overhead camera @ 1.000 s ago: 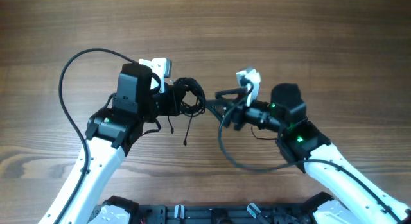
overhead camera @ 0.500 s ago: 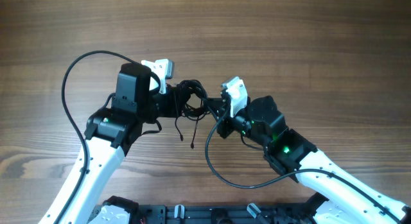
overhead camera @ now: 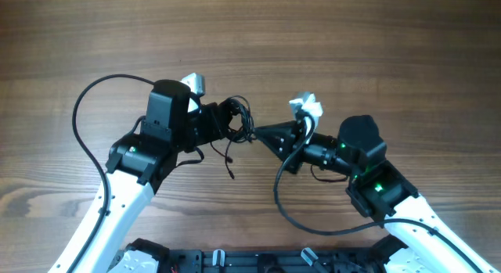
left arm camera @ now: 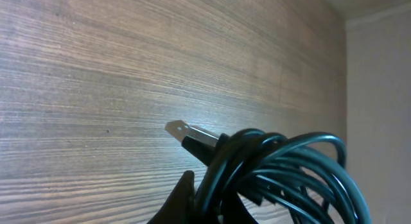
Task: Untangle cables
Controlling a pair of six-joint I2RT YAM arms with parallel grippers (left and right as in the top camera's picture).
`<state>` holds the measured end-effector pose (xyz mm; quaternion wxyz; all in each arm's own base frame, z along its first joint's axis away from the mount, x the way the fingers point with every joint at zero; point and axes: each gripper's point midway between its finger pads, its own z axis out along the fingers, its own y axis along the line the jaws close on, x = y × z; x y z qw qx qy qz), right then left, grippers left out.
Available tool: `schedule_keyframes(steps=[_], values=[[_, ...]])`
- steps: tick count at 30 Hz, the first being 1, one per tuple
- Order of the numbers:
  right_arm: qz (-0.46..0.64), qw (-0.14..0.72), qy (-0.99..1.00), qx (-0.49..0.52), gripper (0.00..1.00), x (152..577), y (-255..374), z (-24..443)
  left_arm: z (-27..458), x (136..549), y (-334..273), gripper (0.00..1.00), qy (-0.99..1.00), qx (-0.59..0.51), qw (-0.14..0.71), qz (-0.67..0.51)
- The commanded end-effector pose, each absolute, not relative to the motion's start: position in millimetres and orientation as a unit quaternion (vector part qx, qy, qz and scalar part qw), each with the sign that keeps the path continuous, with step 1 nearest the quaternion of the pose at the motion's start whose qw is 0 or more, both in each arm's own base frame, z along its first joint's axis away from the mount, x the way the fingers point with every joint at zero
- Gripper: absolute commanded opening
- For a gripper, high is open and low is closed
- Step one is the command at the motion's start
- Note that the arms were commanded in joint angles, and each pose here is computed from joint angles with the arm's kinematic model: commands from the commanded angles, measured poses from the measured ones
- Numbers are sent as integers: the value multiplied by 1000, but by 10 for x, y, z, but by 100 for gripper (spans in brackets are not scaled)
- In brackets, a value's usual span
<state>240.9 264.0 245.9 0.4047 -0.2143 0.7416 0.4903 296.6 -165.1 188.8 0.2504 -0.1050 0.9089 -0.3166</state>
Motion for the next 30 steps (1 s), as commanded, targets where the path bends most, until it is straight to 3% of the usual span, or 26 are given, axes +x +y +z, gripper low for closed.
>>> schedule_keyframes(steps=[1,4,5,6,9,11,15,20,21,24,29,30], values=[[425,425,794,-92,5,2759,2349,2300,1810,3051,-1515,4,911,-135,251,-299],[336,395,855,1,5,2927,2058,1801,1812,3046,-1521,4,911,-134,250,-300],[327,386,863,1,12,2916,2043,1725,1812,3047,-1520,4,911,-134,250,-300],[334,380,863,-5,31,2889,2070,1721,1812,3048,-1519,4,911,-134,251,-300],[395,386,831,-74,74,2755,2291,1986,1838,3076,-1527,4,910,-122,261,-300],[440,401,794,-126,82,2636,2425,2254,1852,3095,-1526,4,910,-104,272,-294],[492,432,734,-182,80,2484,2547,2658,1862,3079,-1573,4,911,-81,276,-295],[470,424,750,-192,80,2578,2592,2444,2021,2858,-2089,4,891,89,290,-338],[465,421,754,-193,76,2601,2600,2390,2019,2791,-2176,4,888,118,291,-338],[448,419,763,-202,60,2654,2611,2260,1985,2635,-2319,4,885,159,279,-337],[400,414,786,-224,12,2660,2536,2028,1894,2638,-2200,4,897,154,274,-310],[398,404,793,-223,6,2641,2525,1978,1899,2666,-2165,4,898,148,277,-308]])
